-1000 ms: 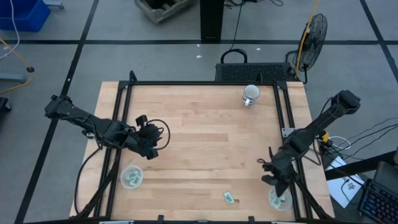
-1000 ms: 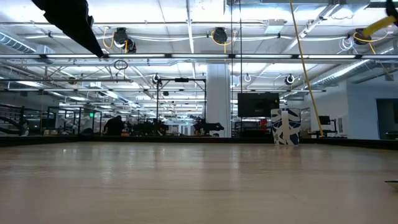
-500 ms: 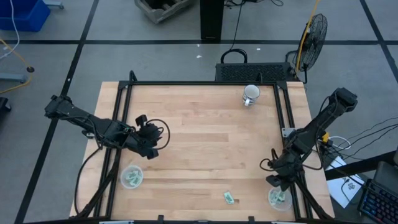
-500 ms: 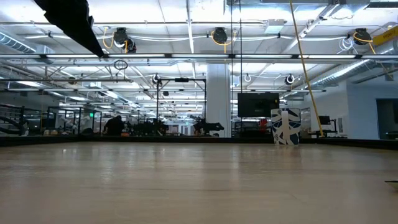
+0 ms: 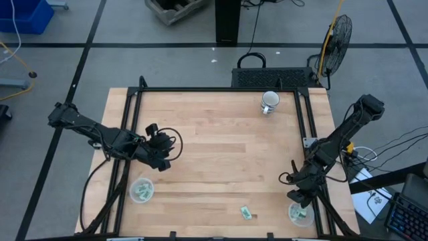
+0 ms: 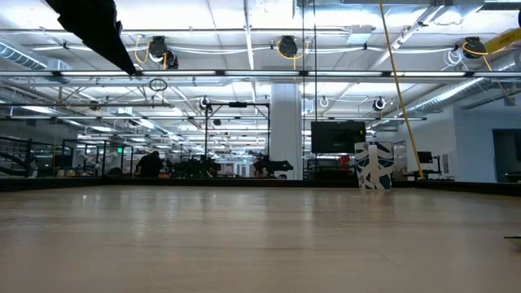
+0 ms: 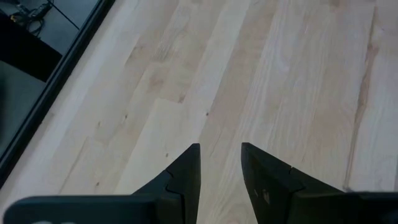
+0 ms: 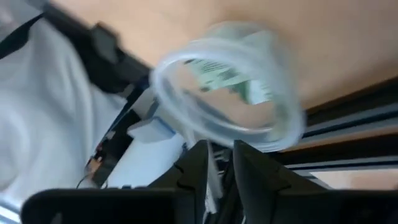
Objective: Pick and place Stevia / Truvia into bins
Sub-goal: Put the stevia packet into the bottom transparent container
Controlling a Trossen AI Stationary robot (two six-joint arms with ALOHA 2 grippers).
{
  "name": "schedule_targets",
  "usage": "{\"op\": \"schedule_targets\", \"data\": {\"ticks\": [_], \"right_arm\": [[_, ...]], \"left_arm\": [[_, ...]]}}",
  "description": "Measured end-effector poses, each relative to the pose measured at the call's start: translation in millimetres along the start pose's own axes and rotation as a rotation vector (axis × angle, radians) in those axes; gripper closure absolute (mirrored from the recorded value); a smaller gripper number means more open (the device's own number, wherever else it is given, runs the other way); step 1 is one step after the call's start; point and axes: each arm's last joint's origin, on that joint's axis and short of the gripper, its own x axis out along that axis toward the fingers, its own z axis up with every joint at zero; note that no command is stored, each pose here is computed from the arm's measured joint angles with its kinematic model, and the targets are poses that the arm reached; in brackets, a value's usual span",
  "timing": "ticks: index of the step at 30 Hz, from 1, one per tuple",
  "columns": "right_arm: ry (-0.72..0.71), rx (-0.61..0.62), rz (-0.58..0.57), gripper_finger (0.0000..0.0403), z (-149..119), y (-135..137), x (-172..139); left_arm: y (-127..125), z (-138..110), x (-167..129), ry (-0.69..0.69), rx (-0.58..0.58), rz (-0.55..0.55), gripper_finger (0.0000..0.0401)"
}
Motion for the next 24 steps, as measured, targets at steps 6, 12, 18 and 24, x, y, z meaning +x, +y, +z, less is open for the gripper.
{"op": "schedule_targets", "data": {"ticks": [6, 12, 18, 24], "right_arm": [[0.003, -0.094, 0.148, 0.0323, -5, 14, -2], [-0.174, -0.285, 0.322, 0.0325, -6, 25, -7], [-0.434, -0.334, 0.353, 0.0326, 7, 27, -10], [-0.293, -0.324, 0.371, 0.0328, 5, 31, -13]], "left_arm": [[0, 0, 0, 0.0, 0.003, 0.0, 0.0279], [-1, 3, 0, -0.026, -0.015, -0.007, 0.0279], [-4, 7, 0, -0.063, 0.017, -0.026, 0.0279], [-5, 8, 0, -0.076, 0.03, -0.037, 0.0279]]}}
